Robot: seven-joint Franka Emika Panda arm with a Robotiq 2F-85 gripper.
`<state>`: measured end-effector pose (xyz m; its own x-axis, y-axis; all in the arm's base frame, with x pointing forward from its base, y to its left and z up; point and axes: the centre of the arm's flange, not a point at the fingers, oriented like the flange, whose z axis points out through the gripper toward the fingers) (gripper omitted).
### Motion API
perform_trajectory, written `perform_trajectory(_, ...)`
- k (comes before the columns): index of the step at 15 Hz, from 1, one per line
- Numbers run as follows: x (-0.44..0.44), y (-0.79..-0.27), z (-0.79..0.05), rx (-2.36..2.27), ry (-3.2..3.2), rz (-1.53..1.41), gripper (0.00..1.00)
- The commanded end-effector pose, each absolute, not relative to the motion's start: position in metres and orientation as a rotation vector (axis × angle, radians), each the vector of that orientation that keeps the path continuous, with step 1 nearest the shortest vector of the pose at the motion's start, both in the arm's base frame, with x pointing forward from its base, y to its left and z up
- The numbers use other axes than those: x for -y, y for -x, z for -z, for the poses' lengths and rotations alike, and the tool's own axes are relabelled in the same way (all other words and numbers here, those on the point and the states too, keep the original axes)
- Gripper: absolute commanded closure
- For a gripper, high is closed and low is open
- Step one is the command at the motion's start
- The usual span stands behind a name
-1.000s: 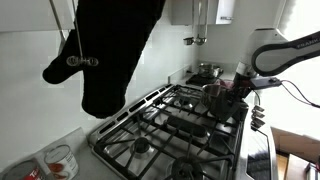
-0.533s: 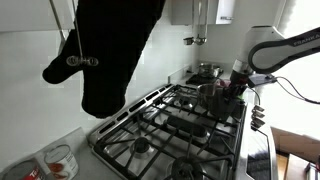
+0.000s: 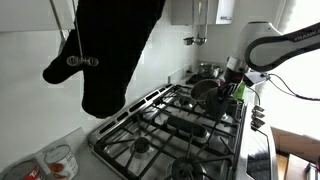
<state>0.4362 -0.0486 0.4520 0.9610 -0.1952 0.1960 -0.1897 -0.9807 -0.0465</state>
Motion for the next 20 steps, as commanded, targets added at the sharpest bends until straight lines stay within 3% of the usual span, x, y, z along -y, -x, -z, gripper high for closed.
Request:
perform_trajectory(1,0.039,-0.431,-0.436,-0.338,3.063,0.235,0.89)
perform_trajectory(20,0.082,-0.372,-0.447,-1.05,2.684,0.416,0.89)
